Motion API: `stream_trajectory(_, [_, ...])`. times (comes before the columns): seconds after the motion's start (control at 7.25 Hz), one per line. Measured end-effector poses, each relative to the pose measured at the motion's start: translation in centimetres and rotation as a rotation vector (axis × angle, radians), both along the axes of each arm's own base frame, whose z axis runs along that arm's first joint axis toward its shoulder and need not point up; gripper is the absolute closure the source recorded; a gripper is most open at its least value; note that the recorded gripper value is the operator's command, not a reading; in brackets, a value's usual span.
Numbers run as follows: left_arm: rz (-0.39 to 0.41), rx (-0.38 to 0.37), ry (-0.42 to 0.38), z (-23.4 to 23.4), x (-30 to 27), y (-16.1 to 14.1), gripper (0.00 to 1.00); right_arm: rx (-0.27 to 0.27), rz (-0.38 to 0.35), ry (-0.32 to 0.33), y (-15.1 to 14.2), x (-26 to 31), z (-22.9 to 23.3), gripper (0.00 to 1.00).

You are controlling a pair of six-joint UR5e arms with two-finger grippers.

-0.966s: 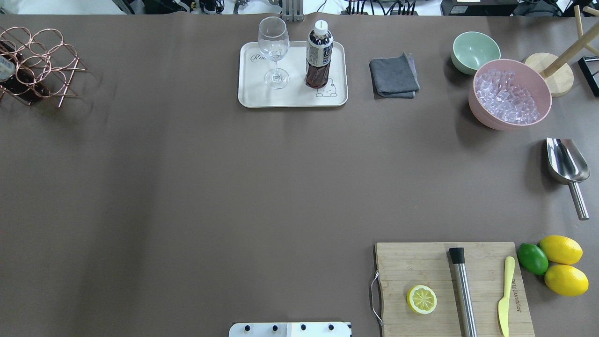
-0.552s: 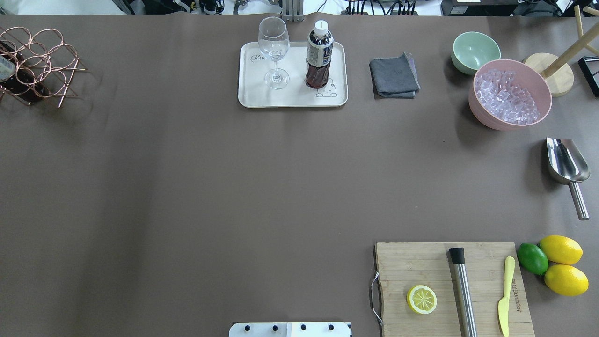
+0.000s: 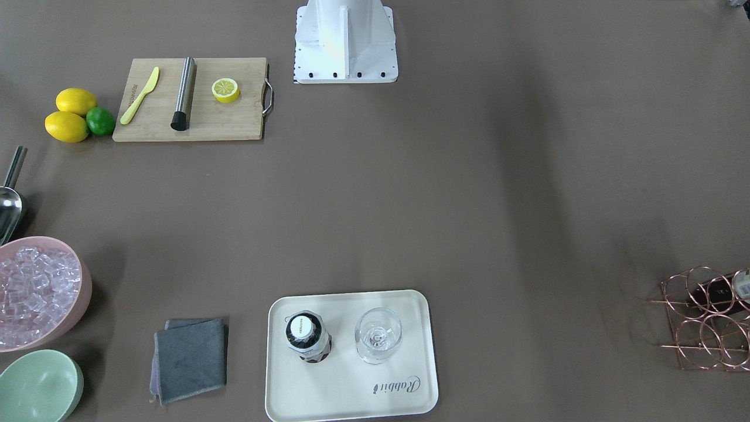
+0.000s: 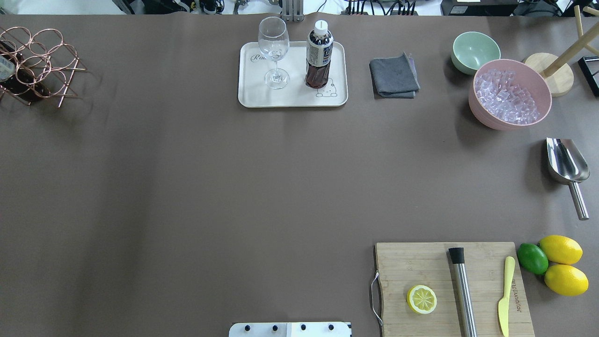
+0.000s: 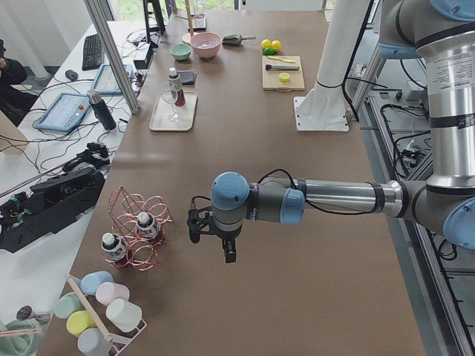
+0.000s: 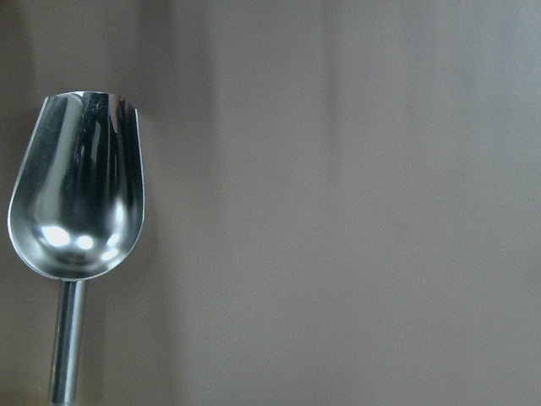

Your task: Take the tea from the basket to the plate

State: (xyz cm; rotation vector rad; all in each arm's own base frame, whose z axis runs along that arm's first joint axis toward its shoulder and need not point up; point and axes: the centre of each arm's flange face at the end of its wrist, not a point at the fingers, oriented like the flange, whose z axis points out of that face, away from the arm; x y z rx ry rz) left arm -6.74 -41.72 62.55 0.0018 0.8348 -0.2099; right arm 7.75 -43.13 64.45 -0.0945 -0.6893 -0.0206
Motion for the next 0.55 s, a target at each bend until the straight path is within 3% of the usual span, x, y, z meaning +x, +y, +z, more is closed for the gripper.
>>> stream_trajectory(0.55, [0.012, 0.008, 0.001, -0.4, 0.6, -1.4, 0.02, 0.010, 0.005, -0.004, 0.0, 0.0, -0.7, 0.00])
